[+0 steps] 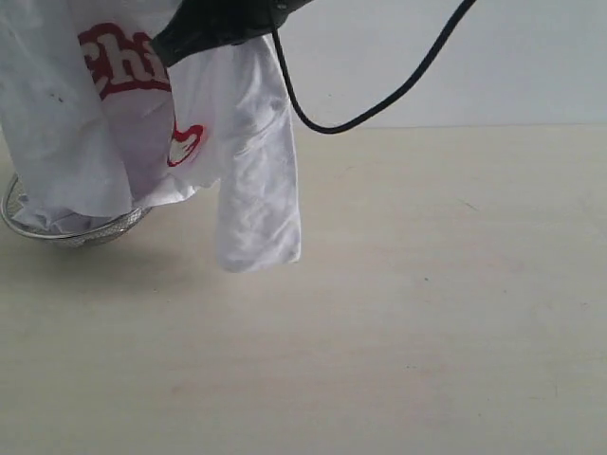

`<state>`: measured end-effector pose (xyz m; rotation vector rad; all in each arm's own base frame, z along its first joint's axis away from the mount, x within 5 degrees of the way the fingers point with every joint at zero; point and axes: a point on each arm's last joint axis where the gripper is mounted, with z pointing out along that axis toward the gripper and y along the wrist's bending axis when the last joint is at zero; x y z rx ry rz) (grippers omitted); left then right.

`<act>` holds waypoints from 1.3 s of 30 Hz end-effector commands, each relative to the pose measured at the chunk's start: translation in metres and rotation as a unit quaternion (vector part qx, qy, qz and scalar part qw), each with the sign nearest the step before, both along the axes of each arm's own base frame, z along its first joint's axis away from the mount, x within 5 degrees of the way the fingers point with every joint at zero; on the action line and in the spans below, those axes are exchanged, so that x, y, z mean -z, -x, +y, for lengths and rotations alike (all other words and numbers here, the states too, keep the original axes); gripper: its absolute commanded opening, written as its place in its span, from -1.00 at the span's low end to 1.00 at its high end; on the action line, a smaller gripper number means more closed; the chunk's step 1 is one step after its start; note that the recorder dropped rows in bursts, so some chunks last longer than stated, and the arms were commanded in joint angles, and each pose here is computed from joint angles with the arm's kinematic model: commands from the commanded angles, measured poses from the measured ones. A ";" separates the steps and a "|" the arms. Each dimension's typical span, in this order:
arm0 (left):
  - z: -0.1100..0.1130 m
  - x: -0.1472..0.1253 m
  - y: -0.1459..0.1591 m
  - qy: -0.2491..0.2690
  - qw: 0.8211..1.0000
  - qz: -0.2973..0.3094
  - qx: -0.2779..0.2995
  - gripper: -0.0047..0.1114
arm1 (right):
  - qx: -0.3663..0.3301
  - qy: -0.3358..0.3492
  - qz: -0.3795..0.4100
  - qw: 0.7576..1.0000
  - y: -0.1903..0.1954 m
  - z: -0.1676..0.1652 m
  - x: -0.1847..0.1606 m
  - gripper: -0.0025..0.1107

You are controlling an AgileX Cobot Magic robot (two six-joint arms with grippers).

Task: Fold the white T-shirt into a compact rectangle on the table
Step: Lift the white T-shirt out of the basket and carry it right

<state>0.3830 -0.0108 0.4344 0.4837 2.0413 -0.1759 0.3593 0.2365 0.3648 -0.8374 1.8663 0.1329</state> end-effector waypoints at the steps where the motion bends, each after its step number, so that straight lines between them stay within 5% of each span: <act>1: -0.001 -0.017 0.010 0.003 1.000 -0.031 0.001 -0.84 | 0.039 -0.008 -0.068 0.997 0.016 -0.024 -0.046 -0.96; 11: -0.009 -0.053 0.034 0.042 0.993 -0.113 0.022 -0.84 | 0.183 0.041 -0.166 0.968 0.058 -0.086 -0.114 -0.96; 26: -0.026 -0.139 0.107 0.104 0.957 -0.254 0.096 -0.84 | 0.207 -0.059 -0.298 0.930 0.164 -0.159 -0.204 -0.96; 32: -0.029 -0.159 0.122 0.131 0.942 -0.290 0.111 -0.84 | 0.277 -0.074 -0.390 0.875 0.210 -0.202 -0.234 -0.96; 35: -0.031 -0.157 0.123 0.128 0.944 -0.280 0.121 -0.84 | 0.309 -0.054 -0.364 0.877 0.215 -0.211 -0.230 -0.96; 39: -0.029 -0.151 0.120 0.113 0.955 -0.251 0.108 -0.84 | 0.262 -0.033 -0.294 0.919 0.207 -0.199 -0.215 -0.96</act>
